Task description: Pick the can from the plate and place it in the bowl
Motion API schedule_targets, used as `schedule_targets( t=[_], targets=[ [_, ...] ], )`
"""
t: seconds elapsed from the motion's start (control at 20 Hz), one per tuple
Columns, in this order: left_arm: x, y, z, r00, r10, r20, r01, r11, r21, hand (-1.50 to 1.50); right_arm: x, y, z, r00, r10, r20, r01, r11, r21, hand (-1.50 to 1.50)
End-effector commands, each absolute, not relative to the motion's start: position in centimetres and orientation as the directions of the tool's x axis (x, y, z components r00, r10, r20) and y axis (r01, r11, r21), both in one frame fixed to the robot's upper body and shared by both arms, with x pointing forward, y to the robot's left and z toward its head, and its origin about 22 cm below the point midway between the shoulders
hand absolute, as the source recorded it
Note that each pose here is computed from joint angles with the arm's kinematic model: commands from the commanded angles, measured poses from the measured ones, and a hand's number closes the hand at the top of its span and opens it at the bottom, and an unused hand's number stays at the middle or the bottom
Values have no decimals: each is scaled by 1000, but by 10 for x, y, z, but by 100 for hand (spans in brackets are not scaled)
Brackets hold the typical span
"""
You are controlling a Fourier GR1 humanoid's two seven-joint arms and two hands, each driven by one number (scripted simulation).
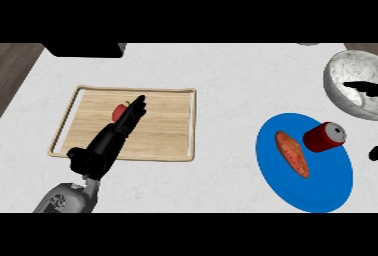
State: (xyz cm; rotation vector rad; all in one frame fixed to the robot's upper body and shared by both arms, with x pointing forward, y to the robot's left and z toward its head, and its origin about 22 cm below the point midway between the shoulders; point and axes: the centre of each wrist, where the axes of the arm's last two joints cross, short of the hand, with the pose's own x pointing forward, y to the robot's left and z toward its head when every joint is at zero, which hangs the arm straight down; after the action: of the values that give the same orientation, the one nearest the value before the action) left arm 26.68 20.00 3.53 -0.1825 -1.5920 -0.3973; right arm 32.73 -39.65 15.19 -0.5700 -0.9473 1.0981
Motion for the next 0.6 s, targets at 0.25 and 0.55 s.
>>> schedule_targets(
  t=[0.25,0.55],
  targets=[
    [260,210,46,-74,-119,990,335,932,137,0,362,-339,174,196,952,237,-695,305,-651,-150],
    [273,202,30,-68,-120,990,324,936,136,0,353,-311,159,201,951,234,-692,307,-653,-150]
  ],
)
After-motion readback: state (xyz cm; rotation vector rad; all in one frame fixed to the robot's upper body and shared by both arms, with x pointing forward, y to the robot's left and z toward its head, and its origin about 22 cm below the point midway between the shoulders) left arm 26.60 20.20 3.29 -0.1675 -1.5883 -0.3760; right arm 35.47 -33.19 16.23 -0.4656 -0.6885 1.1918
